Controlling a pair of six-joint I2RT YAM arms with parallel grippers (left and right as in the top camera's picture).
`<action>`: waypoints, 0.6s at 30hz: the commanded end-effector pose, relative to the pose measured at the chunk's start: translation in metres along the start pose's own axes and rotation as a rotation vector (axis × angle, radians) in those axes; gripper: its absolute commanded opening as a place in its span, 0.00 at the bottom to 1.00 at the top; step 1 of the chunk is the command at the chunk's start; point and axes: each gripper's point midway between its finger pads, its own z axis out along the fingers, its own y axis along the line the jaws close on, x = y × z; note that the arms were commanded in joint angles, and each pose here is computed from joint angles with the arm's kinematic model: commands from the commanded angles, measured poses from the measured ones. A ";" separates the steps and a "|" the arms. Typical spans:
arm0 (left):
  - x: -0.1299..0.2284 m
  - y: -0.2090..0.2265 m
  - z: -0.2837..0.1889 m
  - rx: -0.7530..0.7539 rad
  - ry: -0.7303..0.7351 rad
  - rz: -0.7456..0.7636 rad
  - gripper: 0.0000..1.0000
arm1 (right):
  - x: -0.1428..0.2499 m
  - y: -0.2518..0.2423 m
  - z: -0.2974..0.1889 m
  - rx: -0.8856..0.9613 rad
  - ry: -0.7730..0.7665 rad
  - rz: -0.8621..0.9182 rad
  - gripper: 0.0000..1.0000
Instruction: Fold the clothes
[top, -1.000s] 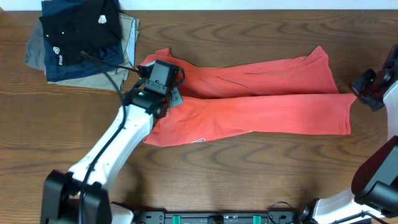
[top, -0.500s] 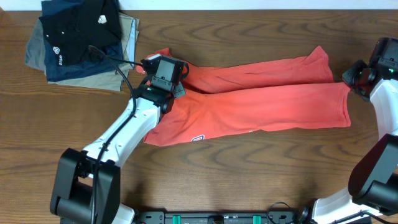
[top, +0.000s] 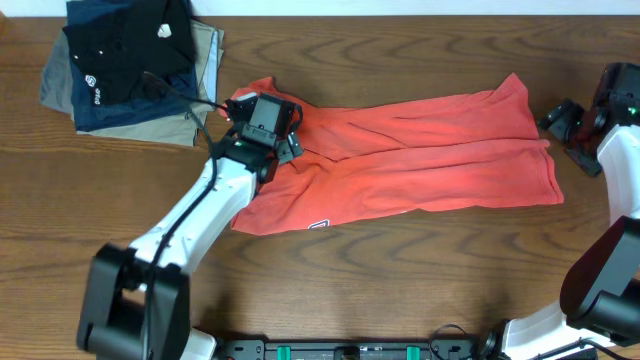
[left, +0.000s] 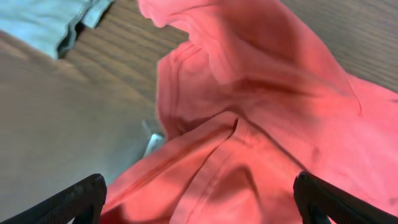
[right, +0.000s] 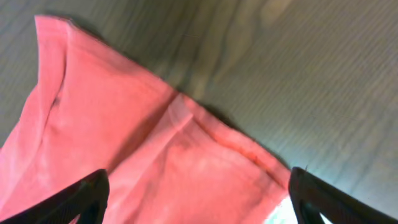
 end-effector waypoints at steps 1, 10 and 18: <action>-0.004 -0.004 -0.028 0.068 0.010 0.004 0.91 | 0.004 0.027 -0.012 -0.113 0.048 -0.068 0.82; 0.088 -0.002 -0.016 0.112 0.420 0.047 0.37 | 0.077 0.020 0.004 -0.105 0.278 -0.118 0.34; 0.095 0.032 0.002 -0.038 0.469 0.010 0.44 | 0.120 0.009 0.025 -0.076 0.353 -0.144 0.40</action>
